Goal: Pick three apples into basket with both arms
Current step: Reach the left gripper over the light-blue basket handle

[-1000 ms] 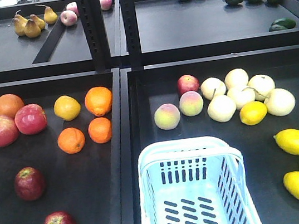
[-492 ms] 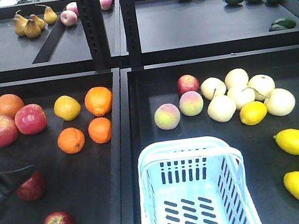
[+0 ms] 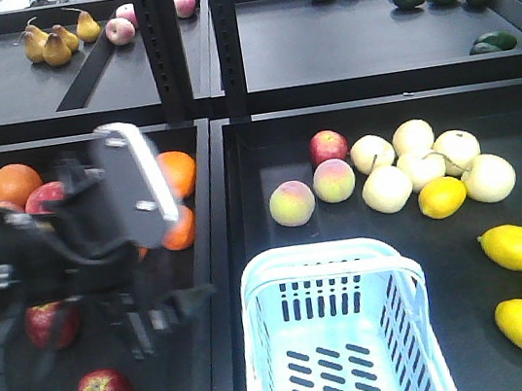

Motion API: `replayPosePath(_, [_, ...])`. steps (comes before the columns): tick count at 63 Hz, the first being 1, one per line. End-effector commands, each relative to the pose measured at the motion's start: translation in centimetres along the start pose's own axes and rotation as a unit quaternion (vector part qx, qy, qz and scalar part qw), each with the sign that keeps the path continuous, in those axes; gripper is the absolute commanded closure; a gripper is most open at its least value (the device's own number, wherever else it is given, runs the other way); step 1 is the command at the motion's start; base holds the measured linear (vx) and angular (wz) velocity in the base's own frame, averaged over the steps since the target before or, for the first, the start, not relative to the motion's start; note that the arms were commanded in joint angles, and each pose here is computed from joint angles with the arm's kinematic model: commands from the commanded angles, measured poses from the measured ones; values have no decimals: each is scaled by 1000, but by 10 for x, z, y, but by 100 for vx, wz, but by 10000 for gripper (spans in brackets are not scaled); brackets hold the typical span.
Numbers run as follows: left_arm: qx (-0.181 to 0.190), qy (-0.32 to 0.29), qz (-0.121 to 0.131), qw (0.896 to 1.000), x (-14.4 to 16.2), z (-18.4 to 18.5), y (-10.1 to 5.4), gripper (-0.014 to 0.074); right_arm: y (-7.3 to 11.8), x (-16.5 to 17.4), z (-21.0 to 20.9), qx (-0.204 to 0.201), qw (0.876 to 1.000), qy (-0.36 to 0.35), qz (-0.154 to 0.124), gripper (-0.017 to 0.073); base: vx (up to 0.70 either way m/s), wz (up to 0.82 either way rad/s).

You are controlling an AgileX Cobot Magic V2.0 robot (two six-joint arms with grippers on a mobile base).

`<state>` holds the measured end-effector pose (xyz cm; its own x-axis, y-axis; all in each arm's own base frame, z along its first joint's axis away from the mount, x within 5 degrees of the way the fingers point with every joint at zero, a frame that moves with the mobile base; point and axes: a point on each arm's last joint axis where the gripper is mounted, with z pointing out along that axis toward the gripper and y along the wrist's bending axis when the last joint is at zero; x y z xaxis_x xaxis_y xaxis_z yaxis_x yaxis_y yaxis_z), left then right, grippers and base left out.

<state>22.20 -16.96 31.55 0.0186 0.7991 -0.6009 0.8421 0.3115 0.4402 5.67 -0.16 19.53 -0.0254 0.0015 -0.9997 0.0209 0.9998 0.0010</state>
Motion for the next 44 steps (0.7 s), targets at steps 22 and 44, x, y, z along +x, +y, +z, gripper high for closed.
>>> replayPosePath(22, [42, -16, 99, 994, -65, 68, -12, -66, 1, -4, -1, -5, 999, -39, -5, 568, 0, 0])
replayPosePath(44, [77, 25, 154, 985, -78, 109, -25, -20, 1, -4, -1, -5, 999, -39, -5, 568, 0, 0])
